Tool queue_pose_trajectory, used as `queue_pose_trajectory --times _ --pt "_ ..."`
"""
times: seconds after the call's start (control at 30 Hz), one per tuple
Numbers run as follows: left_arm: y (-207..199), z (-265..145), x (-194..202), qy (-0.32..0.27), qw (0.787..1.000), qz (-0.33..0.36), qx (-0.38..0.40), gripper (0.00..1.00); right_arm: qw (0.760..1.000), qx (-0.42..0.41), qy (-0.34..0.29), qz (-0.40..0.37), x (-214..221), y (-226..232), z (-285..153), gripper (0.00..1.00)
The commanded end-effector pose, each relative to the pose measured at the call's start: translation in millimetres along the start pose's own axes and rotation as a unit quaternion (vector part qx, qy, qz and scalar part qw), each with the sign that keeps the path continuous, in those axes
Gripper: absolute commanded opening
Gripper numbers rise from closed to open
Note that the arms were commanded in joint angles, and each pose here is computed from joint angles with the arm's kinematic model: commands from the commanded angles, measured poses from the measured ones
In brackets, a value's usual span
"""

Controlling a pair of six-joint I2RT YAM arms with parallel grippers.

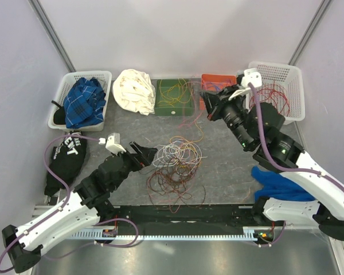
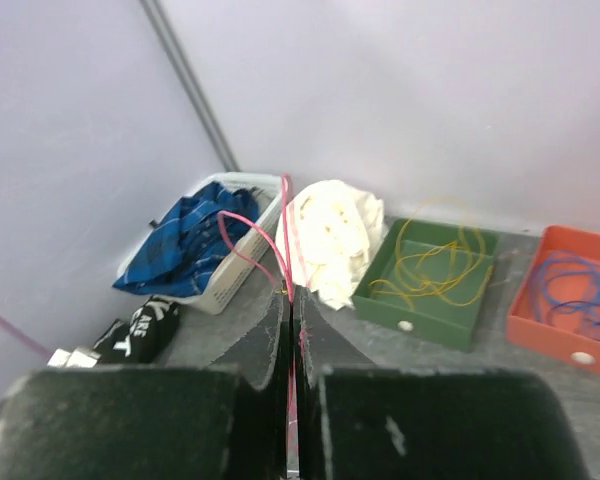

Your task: Untangle the cables

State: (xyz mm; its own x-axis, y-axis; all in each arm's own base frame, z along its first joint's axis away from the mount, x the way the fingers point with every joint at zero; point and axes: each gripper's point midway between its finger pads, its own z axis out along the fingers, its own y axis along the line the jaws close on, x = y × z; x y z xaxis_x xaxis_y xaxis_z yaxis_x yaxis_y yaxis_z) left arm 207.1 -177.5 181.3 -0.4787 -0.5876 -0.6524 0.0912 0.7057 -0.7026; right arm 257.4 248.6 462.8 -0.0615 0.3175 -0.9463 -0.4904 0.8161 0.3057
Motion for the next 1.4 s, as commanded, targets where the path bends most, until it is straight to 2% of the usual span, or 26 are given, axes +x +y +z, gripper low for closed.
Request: queue_pose_trajectory --times 0.0,0.2,0.23,0.33,0.43,0.5,0.53,0.6,0.63,0.73,0.8,0.83,0.9,0.93,1.13,1.37 --pt "-15 1 -24 -0.054 0.998 0.015 0.031 0.97 0.997 0.058 -0.024 -0.033 -36 -23 -15 0.00" --pt "-21 4 -19 -0.045 0.998 0.013 0.046 0.97 0.973 0.196 -0.106 -0.064 -108 -70 -39 0.00" --pt "-22 5 -19 -0.045 0.998 0.012 0.048 0.97 0.969 0.195 -0.144 -0.043 -129 -68 -43 0.00" --pt "-26 7 -17 -0.045 0.997 0.011 0.063 0.97 0.962 0.181 -0.202 -0.012 -176 -63 -60 0.00" --pt "-42 12 -25 -0.076 0.991 -0.014 0.105 0.99 0.961 0.145 -0.234 0.018 -209 -47 -64 0.00" --pt "-45 16 -14 -0.072 0.988 -0.021 0.135 1.00 0.965 0.134 -0.225 0.014 -210 -38 -53 0.00" --pt "-66 10 -30 -0.104 0.976 -0.044 0.186 1.00 0.966 0.117 -0.227 0.031 -216 -31 -54 0.00" --pt "-73 14 -27 -0.109 0.971 -0.040 0.209 1.00 0.970 0.107 -0.214 0.034 -210 -24 -45 0.00" --pt "-86 10 -37 -0.132 0.963 -0.025 0.233 1.00 0.973 0.096 -0.204 0.040 -206 -20 -42 0.00" --pt "-107 17 -37 -0.150 0.954 0.035 0.258 1.00 0.980 0.072 -0.181 0.053 -189 -10 -34 0.00" --pt "-142 0 -50 -0.182 0.929 0.039 0.320 1.00 0.983 0.064 -0.161 0.053 -175 -7 -29 0.00" --pt "-149 4 -47 -0.190 0.923 0.075 0.326 1.00 0.984 0.060 -0.155 0.055 -171 -6 -28 0.00" --pt "-179 -4 -54 -0.204 0.904 0.105 0.361 1.00 0.987 0.047 -0.139 0.062 -158 -1 -25 0.00" --pt "-184 -1 -53 -0.210 0.898 0.137 0.361 1.00 0.988 0.041 -0.134 0.063 -155 0 -25 0.00" --pt "-221 -19 -77 -0.256 0.858 0.201 0.397 1.00 0.992 0.023 -0.104 0.066 -130 3 -26 0.00" --pt "-249 -41 -92 -0.279 0.823 0.238 0.434 0.97 0.996 0.012 -0.069 0.061 -97 3 -24 0.00"
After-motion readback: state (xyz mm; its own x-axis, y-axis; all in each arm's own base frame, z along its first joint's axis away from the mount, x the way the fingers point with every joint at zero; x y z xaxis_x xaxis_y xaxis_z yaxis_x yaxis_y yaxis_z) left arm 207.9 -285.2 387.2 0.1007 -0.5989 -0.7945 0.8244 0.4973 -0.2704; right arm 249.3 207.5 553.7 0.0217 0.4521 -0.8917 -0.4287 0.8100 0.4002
